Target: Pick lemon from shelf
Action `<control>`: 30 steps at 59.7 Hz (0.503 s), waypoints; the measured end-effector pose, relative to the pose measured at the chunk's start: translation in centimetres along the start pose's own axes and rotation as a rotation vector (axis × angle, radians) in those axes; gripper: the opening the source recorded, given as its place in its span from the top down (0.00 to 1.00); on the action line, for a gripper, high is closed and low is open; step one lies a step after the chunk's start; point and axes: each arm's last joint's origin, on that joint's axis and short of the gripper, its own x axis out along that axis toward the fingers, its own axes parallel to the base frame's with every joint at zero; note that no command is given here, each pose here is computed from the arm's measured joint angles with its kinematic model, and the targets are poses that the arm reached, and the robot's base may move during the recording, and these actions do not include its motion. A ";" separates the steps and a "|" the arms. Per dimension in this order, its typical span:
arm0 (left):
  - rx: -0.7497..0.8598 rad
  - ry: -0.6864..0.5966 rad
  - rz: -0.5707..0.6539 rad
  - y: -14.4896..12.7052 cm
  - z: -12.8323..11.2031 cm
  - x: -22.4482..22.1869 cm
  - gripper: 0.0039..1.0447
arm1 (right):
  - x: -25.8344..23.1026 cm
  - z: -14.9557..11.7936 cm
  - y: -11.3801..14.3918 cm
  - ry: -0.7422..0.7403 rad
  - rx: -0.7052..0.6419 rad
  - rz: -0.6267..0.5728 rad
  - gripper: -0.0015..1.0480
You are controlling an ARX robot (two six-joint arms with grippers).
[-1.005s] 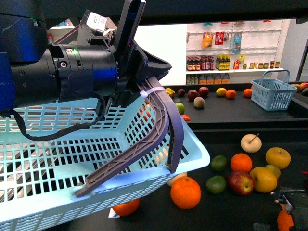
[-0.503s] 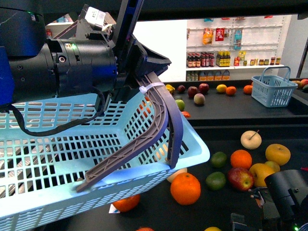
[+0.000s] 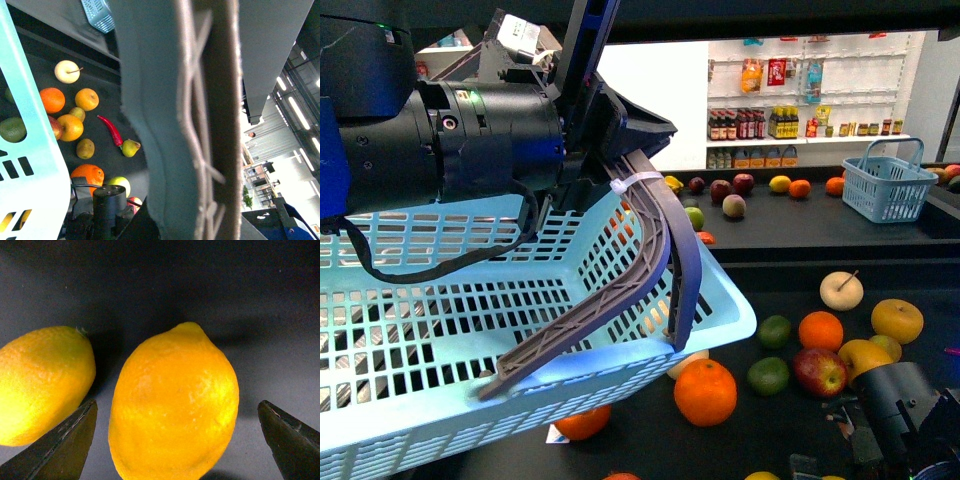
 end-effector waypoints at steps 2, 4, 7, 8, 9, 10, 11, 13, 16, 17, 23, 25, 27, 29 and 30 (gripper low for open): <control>0.000 0.000 0.000 0.0 0.0 0.0 0.94 | 0.1 0.0 0.0 0.000 -0.002 0.000 0.07; 0.000 0.000 0.000 0.0 0.0 0.0 0.94 | 0.3 0.0 0.0 0.003 -0.005 -0.004 0.07; 0.000 0.000 0.000 0.0 0.0 0.0 0.94 | 0.5 -0.1 0.0 0.009 -0.008 -0.005 0.07; 0.000 0.000 0.000 0.0 0.0 0.0 0.94 | 0.6 -0.1 -0.1 0.011 -0.009 -0.005 0.07; 0.000 0.000 0.000 0.0 0.0 0.0 0.94 | 0.6 -0.2 0.0 0.013 -0.010 -0.006 0.07; 0.000 0.000 0.000 0.0 0.0 0.0 0.94 | 0.7 -0.3 0.0 0.017 -0.013 -0.006 0.07; 0.000 0.000 0.000 0.0 0.0 0.0 0.94 | 0.8 -0.4 0.0 0.018 -0.014 -0.007 0.07; 0.000 0.000 0.000 0.0 0.0 0.0 0.94 | 0.9 -0.5 0.0 0.022 -0.017 -0.007 0.07; 0.000 0.000 0.000 0.0 0.0 0.0 0.94 | 1.0 -0.7 0.0 0.027 -0.023 -0.008 0.07; 0.000 0.000 0.000 0.0 0.0 0.0 0.94 | 1.0 -0.7 0.0 0.028 -0.024 -0.008 0.07; 0.000 0.000 0.000 0.0 0.0 0.0 0.94 | 1.1 -0.8 0.0 0.029 -0.033 -0.011 0.17; 0.000 0.000 0.000 0.0 0.0 0.0 0.94 | 1.1 -0.8 -0.1 0.028 -0.034 -0.012 0.22; 0.000 0.000 0.000 0.0 0.0 0.0 0.94 | 1.1 -0.8 -0.1 0.026 -0.034 -0.013 0.28; 0.000 0.000 0.000 0.0 0.0 0.0 0.94 | 1.1 -0.7 -0.1 0.023 -0.031 -0.015 0.32; 0.000 0.000 0.000 0.0 0.0 0.0 0.94 | 1.1 -0.7 -0.1 0.021 -0.031 -0.015 0.33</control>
